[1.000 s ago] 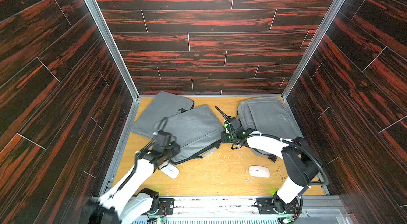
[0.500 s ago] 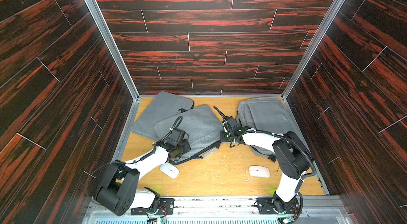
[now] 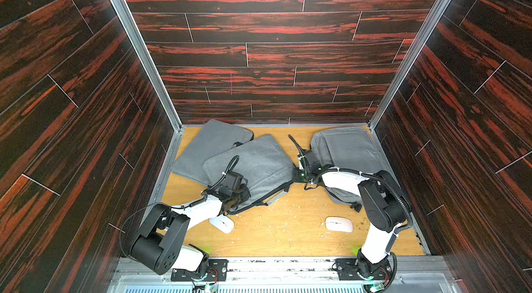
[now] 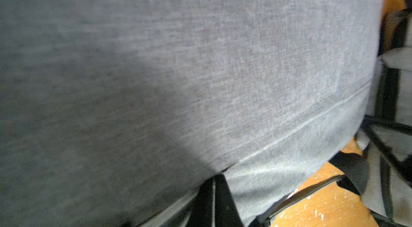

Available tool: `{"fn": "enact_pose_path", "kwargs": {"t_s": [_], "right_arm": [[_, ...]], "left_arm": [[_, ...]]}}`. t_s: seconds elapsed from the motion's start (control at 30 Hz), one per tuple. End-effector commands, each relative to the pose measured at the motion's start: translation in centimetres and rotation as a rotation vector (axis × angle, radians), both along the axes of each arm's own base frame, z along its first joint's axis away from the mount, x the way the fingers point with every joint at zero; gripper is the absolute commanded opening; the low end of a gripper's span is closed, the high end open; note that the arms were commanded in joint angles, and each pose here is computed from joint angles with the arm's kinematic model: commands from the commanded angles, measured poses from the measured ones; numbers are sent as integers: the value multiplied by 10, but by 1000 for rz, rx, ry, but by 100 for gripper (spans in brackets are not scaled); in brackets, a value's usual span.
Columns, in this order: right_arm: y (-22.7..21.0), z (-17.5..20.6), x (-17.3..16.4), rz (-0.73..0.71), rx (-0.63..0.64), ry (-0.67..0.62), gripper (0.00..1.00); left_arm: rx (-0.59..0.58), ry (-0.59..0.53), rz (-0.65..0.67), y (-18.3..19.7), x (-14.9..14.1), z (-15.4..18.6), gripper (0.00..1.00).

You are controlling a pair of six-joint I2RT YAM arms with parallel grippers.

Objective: Put the mouse into the laptop bag
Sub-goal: Unzip the zipper on the zippered laptop bag.

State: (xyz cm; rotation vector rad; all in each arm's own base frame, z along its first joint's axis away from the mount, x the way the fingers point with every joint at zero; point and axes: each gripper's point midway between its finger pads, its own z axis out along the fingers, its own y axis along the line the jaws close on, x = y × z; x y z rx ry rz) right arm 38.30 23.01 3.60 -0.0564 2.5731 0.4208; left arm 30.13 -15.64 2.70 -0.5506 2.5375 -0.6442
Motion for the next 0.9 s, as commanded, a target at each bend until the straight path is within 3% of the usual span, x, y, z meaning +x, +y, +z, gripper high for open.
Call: {"fn": "enact_pose_path", "kwargs": {"t_s": [0.0,0.37,0.7,0.87], "right_arm": [[-36,-14,-1,-70,-28,47,0],[-85,7,25,-138,-30,-14,0],[-76,17,17,-95,58,-34,0],[-91,19,13,-118,-13,-50,0]], "left_arm": [[173,261,55,42,-61,-70,8],[233,380,67,56,-87,-110,3],[237,379,80,57,-87,-110,1],[255,383,83,62,-90,-110,0]]}}
